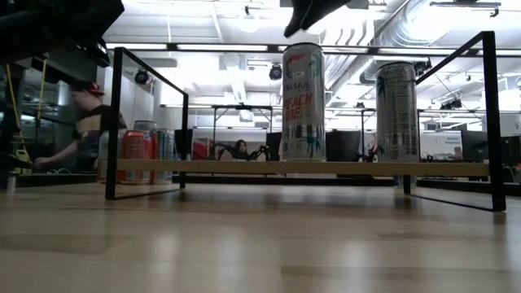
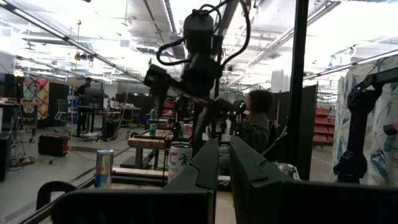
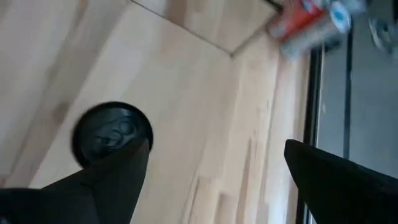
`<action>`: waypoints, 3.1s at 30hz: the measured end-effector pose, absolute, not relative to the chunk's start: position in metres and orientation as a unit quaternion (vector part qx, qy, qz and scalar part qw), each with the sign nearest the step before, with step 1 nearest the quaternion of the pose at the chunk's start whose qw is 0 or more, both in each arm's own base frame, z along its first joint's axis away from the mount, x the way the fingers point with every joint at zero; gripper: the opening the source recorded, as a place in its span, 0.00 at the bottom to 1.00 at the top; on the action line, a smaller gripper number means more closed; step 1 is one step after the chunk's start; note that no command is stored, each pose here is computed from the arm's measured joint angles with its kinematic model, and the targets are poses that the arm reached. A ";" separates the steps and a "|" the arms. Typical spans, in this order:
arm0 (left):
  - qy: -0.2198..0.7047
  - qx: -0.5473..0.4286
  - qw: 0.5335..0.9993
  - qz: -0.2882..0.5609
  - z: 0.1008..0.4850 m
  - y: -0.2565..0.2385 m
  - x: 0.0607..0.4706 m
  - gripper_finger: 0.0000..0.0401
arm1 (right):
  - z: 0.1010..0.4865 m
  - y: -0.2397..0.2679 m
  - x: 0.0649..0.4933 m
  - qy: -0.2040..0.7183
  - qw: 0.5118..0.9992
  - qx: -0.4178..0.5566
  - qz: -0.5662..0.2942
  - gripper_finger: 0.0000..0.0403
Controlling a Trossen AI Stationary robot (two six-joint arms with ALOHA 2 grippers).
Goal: Place canned beverage on shelf
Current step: Put the white soda can on the shelf aligned with the other white soda can
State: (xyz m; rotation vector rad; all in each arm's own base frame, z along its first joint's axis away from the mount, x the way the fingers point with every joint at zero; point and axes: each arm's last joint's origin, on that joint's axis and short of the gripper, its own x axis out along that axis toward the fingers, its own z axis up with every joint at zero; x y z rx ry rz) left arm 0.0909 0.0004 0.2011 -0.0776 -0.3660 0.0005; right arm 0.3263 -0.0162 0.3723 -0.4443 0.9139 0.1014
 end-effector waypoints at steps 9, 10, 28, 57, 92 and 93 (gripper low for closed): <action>-0.182 -0.039 0.983 0.000 0.201 0.000 0.091 0.01 | 0.372 -0.014 0.314 0.337 0.830 -0.270 0.353 0.90; -0.182 -0.039 0.983 0.000 0.201 0.000 0.091 0.01 | 0.372 -0.013 0.315 0.334 0.828 -0.279 0.354 0.90; -0.181 -0.038 0.983 0.000 0.201 0.000 0.091 0.01 | 0.334 -0.029 0.347 0.338 0.787 -0.327 0.399 0.90; -0.181 -0.039 0.983 0.000 0.201 0.000 0.091 0.01 | 0.305 -0.042 0.363 0.390 0.788 -0.271 0.391 0.90; -0.181 -0.039 0.983 0.000 0.201 0.000 0.091 0.01 | 0.307 -0.042 0.368 0.416 0.829 -0.183 0.326 0.90; -0.181 -0.039 0.983 0.000 0.201 0.000 0.091 0.01 | 0.307 -0.042 0.368 0.415 0.825 -0.193 0.332 0.90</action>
